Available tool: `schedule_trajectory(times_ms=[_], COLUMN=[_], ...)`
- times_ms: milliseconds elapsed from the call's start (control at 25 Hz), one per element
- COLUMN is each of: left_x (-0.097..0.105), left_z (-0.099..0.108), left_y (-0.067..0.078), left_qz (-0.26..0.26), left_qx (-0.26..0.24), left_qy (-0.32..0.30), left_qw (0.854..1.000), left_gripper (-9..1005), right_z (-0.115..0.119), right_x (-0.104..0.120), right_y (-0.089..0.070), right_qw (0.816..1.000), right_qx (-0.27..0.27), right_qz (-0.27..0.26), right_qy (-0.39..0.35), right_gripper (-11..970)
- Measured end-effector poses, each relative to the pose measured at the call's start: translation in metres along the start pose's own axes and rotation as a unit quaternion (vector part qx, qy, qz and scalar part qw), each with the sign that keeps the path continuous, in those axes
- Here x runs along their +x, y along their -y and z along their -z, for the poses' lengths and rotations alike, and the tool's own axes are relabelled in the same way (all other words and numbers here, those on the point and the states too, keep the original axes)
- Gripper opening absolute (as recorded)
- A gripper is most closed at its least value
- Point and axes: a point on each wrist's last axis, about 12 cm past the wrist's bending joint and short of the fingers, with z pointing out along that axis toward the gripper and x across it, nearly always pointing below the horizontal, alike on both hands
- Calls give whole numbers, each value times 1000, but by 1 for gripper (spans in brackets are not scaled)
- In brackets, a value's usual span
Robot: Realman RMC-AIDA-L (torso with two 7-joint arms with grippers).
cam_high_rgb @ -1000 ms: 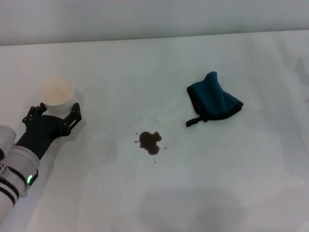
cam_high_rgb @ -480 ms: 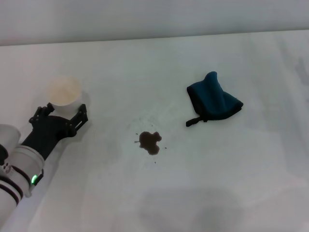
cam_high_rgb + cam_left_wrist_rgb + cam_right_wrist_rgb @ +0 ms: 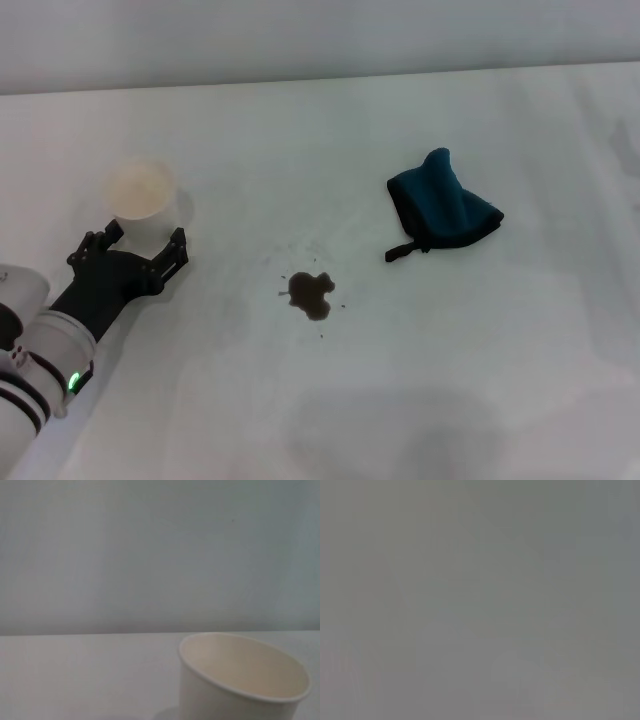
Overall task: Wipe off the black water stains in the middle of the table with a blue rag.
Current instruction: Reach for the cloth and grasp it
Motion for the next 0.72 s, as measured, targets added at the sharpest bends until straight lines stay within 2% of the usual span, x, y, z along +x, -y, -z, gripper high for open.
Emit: schedule_trajectory(times_ms=[320, 560, 720], left_x=[9, 17, 21], left_z=[11, 33, 43], left_y=[4, 3, 2], left_qz=[22, 47, 67], left_qx=[-6, -21, -29], left_qy=[1, 36, 51], left_qw=[1000, 998, 996], left_gripper=[881, 881, 881], right_z=[1, 3, 1], right_x=[1, 2, -3], right_y=[0, 1, 4], right_qw=[1000, 1000, 998], right_qx=[-4, -7, -17], right_qz=[3, 6, -54], right_qy=[-1, -4, -3], right_gripper=[855, 855, 856])
